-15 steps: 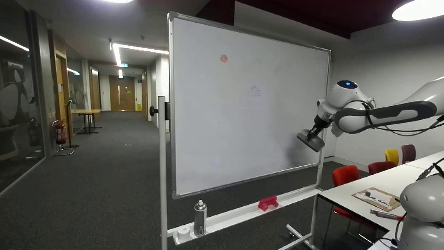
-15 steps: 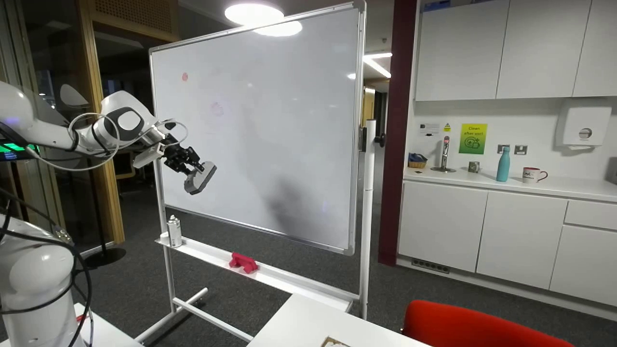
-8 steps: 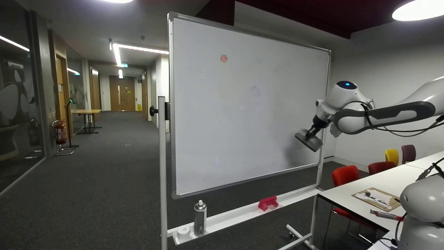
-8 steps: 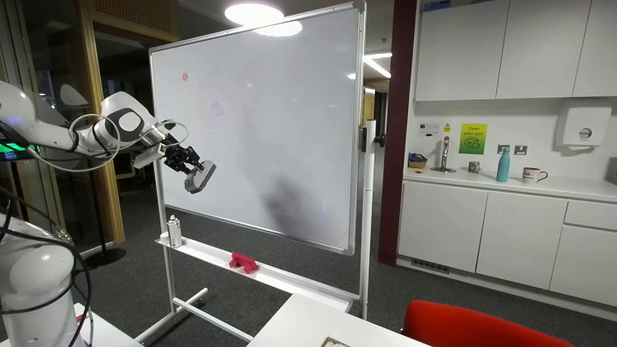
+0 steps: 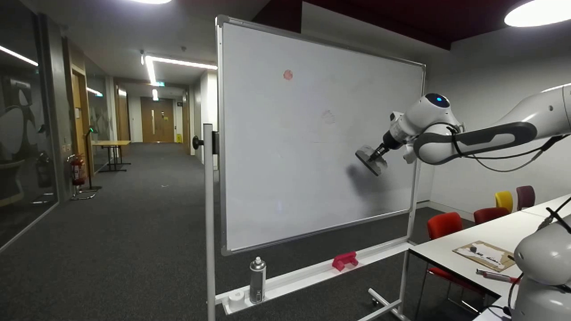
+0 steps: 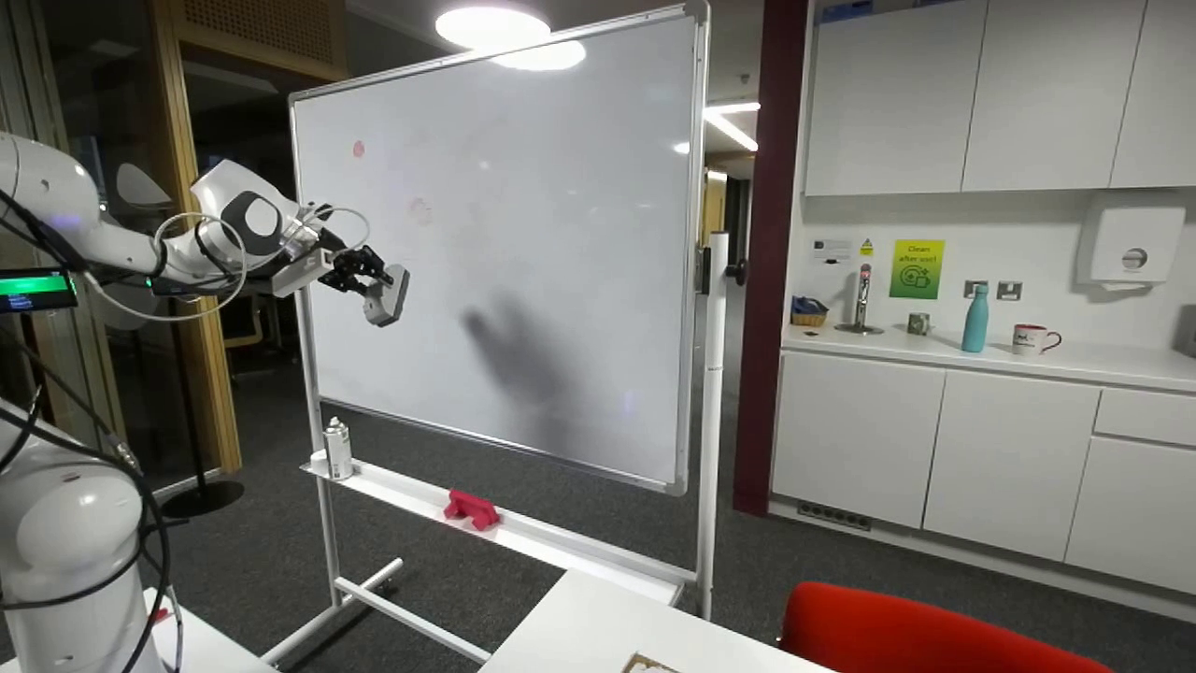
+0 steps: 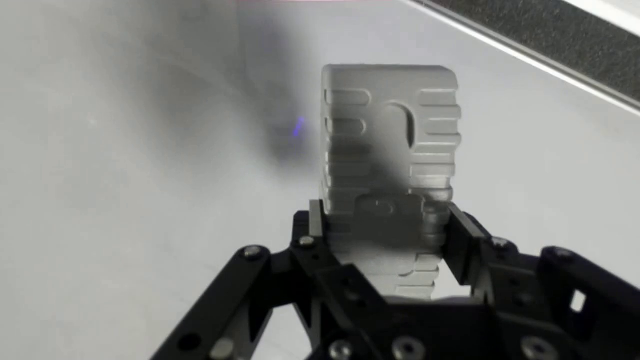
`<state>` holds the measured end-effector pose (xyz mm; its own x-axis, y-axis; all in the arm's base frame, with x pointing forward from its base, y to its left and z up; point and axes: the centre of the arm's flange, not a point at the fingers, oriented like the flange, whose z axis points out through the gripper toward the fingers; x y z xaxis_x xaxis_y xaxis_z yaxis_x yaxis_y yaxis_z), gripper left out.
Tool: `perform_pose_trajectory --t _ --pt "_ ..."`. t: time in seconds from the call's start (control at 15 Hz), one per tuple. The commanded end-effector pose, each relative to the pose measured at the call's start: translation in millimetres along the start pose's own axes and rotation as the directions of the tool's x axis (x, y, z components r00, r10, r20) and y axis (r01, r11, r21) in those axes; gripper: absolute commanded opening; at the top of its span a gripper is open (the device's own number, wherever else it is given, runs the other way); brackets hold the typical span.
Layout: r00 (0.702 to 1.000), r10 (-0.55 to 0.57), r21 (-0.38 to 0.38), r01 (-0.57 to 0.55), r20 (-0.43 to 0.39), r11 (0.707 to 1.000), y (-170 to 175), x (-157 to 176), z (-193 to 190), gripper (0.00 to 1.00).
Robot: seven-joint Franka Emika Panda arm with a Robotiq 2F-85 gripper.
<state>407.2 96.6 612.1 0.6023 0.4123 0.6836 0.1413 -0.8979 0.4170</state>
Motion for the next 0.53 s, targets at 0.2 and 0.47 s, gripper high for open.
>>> perform_pose_trajectory --t 0.2,0.47 --pt "0.973 -0.052 -0.037 0.044 -0.224 0.998 0 98 -29 0.32" --pt "0.952 -0.084 -0.062 0.068 -0.295 0.996 6 131 -21 0.32"
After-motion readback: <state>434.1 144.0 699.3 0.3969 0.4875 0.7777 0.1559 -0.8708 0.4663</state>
